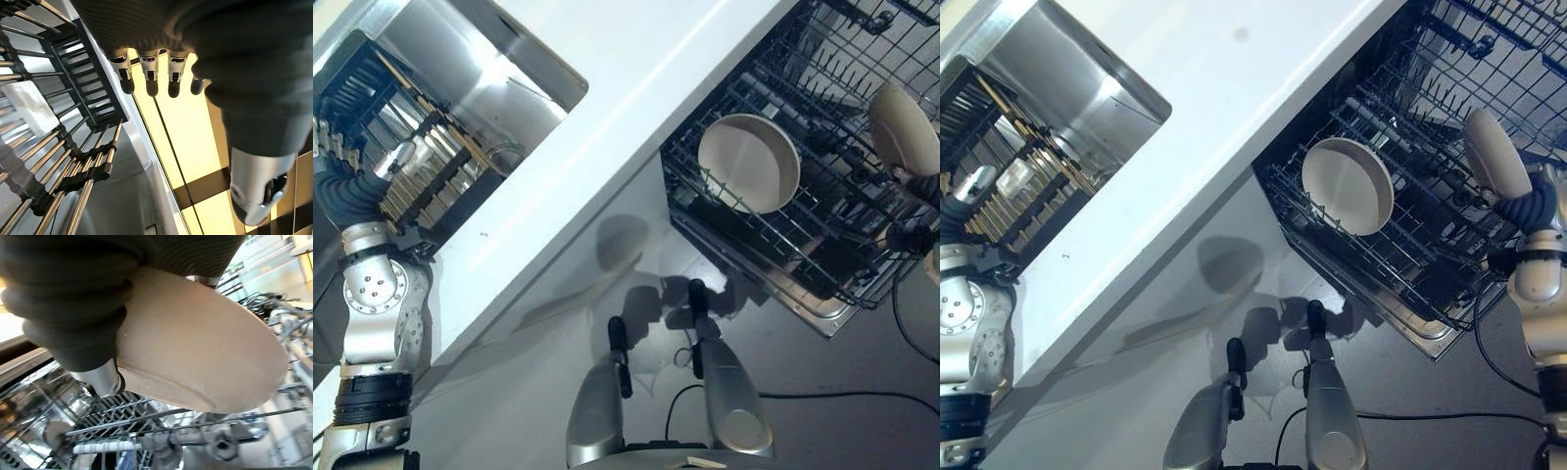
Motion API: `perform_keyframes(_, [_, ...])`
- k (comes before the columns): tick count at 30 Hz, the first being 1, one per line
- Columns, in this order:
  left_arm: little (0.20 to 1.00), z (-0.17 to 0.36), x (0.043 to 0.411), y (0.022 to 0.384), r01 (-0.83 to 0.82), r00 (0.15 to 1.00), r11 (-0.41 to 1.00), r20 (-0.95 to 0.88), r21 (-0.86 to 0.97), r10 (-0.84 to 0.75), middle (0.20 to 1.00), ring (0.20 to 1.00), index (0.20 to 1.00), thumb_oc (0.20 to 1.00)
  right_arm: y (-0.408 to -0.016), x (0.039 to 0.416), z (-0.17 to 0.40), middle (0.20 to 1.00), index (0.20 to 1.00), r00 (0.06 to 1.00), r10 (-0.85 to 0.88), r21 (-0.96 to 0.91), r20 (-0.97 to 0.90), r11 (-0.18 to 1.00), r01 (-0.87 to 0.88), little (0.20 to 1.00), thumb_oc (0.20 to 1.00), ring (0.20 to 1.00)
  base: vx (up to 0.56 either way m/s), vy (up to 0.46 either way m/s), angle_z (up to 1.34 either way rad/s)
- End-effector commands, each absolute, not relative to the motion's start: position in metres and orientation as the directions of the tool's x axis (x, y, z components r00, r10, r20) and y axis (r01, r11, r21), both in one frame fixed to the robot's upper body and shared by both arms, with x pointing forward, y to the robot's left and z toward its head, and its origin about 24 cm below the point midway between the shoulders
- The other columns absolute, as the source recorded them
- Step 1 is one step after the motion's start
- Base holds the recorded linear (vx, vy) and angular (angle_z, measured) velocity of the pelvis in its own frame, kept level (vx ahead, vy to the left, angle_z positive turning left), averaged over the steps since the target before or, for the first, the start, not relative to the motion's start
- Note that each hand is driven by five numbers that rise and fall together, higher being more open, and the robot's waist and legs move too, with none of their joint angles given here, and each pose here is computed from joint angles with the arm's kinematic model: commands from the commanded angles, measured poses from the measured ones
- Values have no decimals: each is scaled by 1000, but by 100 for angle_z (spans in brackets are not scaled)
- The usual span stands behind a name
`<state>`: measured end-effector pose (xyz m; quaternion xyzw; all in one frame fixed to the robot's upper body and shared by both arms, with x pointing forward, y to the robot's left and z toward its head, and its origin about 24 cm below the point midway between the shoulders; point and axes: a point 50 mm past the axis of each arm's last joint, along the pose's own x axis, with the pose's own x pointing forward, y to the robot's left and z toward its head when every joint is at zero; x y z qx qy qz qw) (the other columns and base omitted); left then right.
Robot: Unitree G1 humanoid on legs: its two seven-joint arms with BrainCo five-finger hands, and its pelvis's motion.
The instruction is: Pick up plates and place into dishwasher.
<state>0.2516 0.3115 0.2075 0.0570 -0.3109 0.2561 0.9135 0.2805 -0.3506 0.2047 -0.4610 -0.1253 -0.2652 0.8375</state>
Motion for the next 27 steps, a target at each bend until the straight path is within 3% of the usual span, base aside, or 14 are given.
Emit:
perform_keyframes(1, [1000,204,252,317,-529,672,848,591,-40,447,1000,1000,1000,1000,-340,284,230,200,200,813,-254,-627,523,531,570,200,200,200,-12,-54,3])
perform_keyframes(5, [1000,214,253,321,-527,663,849,609,-33,435,1000,1000,1000,1000,-334,287,239,200,200,808,-218,-525,547,663,534,200,200,200,-12,-63,1])
perform_keyframes(14, [1000,220,261,327,-525,673,851,604,-18,428,1000,1000,1000,1000,-327,294,243,200,200,879,-76,-521,470,780,346,200,200,200,-4,-17,7])
perform_keyframes(27, [1000,230,269,324,-517,675,856,616,2,407,1000,1000,1000,1000,-348,303,234,200,200,940,-194,-740,280,581,341,200,200,200,-27,-3,1])
